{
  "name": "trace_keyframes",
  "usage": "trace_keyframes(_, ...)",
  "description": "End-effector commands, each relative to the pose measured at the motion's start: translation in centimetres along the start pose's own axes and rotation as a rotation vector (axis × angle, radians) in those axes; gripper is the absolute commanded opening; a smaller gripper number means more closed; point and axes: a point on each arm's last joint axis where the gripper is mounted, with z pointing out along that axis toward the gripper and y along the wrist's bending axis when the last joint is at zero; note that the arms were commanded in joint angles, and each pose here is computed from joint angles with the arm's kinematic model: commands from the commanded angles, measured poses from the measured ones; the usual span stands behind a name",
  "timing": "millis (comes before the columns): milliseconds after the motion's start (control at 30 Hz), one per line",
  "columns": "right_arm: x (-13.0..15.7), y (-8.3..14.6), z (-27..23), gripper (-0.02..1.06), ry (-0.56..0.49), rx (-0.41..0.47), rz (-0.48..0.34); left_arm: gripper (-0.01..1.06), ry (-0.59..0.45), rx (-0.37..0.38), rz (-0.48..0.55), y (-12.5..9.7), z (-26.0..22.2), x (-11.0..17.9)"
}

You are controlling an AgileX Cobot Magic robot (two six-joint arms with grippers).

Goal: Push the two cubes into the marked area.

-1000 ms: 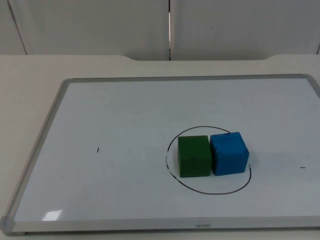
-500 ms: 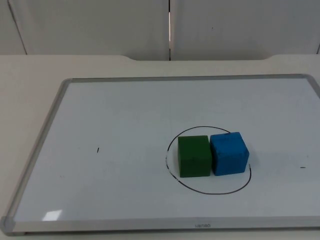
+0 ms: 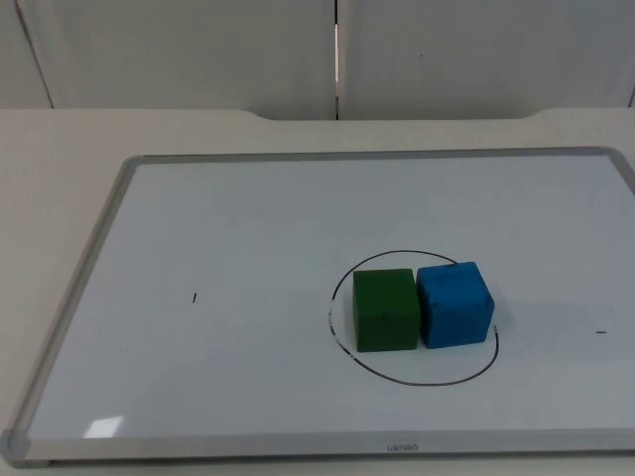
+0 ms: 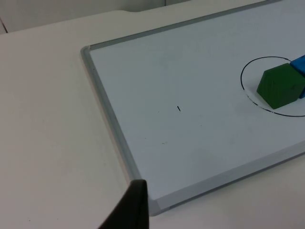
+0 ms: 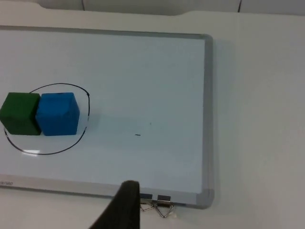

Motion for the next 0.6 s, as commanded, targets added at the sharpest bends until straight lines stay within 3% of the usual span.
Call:
trace_keyframes(0, -0.05, -0.04, 0.01, 1.05, -0.013, 0.015, 0.009, 1.05, -0.008, 0.001, -0.006, -0.03, 0.09, 0.05)
trace_keyframes(567, -0.05, -0.04, 0.01, 1.05, -0.013, 0.015, 0.009, 1.05, -0.008, 0.001, -0.006, -0.03, 0.09, 0.05)
